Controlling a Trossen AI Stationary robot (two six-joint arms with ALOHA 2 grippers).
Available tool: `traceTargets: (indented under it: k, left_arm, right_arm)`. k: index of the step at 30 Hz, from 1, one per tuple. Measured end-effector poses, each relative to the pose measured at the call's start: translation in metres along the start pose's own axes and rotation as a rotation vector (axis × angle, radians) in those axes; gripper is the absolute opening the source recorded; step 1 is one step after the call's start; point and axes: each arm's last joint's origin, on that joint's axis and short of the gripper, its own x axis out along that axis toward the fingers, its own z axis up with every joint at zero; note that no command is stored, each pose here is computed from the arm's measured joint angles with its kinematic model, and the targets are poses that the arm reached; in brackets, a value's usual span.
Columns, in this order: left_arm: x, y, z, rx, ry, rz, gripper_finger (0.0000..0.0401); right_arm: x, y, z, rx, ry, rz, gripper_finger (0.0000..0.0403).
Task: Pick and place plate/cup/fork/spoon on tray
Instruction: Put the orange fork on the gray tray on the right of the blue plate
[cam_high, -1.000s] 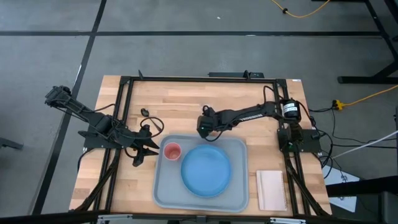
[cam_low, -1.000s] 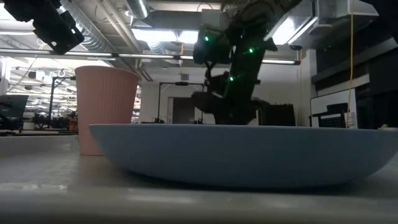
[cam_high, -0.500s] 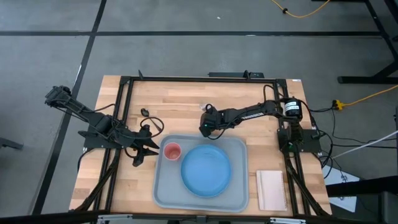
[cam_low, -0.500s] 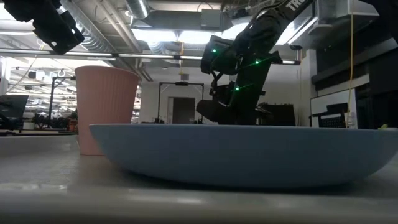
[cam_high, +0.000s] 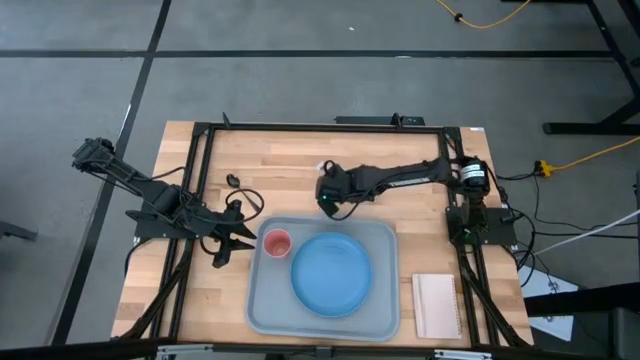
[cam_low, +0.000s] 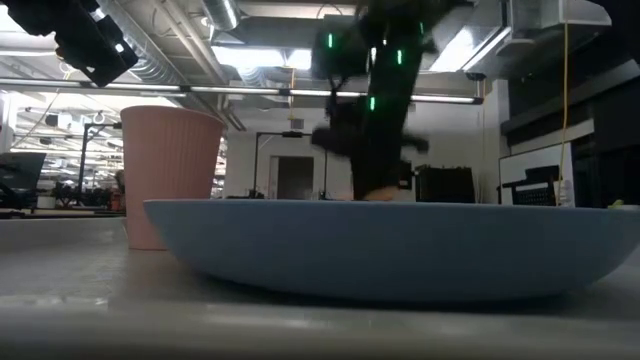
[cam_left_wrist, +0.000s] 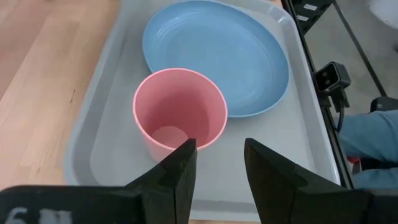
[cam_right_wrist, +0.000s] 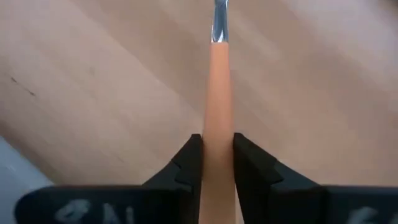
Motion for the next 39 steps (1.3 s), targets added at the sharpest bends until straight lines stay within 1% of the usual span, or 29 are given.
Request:
traceTargets:
  k: [2, 4, 7, 11, 13, 17, 20, 24, 25, 27, 29, 31, 33, 39]
  left_arm:
    - [0.000, 0.000, 0.000, 0.000, 0.000, 0.000, 0.0128]
    - [0.000, 0.000, 0.000, -0.002, -0.001, -0.001, 0.0128]
    - [0.000, 0.000, 0.000, -0.013, -0.004, -0.003, 0.0128]
    - [0.000, 0.000, 0.000, -0.036, -0.003, -0.002, 0.0128]
    - [0.000, 0.000, 0.000, -0.036, -0.004, -0.002, 0.0128]
    - [0.000, 0.000, 0.000, -0.039, -0.003, -0.002, 0.0128]
    - [0.000, 0.000, 0.000, -0.061, -0.002, -0.002, 0.0128]
    - [0.000, 0.000, 0.000, -0.109, 0.001, 0.000, 0.0128]
    - [0.000, 0.000, 0.000, -0.114, 0.001, 0.000, 0.0128]
    - [0.000, 0.000, 0.000, -0.115, 0.003, -0.003, 0.0128]
    - [0.000, 0.000, 0.000, -0.111, 0.005, -0.006, 0.0128]
    - [0.000, 0.000, 0.000, -0.111, 0.005, -0.007, 0.0128]
    - [0.000, 0.000, 0.000, -0.110, 0.005, -0.007, 0.0128]
    - [0.000, 0.000, 0.000, -0.108, 0.005, -0.007, 0.0128]
  right_arm:
    - [-0.020, 0.001, 0.006, -0.010, 0.006, -0.037, 0.0066]
    - [-0.042, 0.005, 0.005, -0.029, 0.029, -0.061, 0.0066]
    - [-0.077, 0.014, -0.007, -0.019, 0.064, -0.079, 0.0066]
    - [-0.113, 0.032, -0.041, 0.056, 0.090, -0.098, 0.0066]
    - [-0.129, 0.042, -0.065, 0.117, 0.084, -0.104, 0.0066]
    - [-0.145, 0.060, -0.123, 0.279, 0.056, -0.104, 0.0066]
    - [-0.149, 0.067, -0.171, 0.440, 0.052, -0.103, 0.0066]
    - [-0.141, 0.072, -0.227, 0.685, 0.098, -0.075, 0.0066]
    - [-0.137, 0.074, -0.238, 0.732, 0.118, -0.053, 0.0066]
    - [-0.131, 0.080, -0.256, 0.790, 0.151, 0.030, 0.0066]
    - [-0.125, 0.086, -0.265, 0.816, 0.180, 0.111, 0.0066]
    - [-0.121, 0.090, -0.268, 0.836, 0.209, 0.155, 0.0066]
    - [-0.119, 0.090, -0.267, 0.840, 0.229, 0.144, 0.0066]
    - [-0.117, 0.087, -0.262, 0.844, 0.229, 0.104, 0.0066]
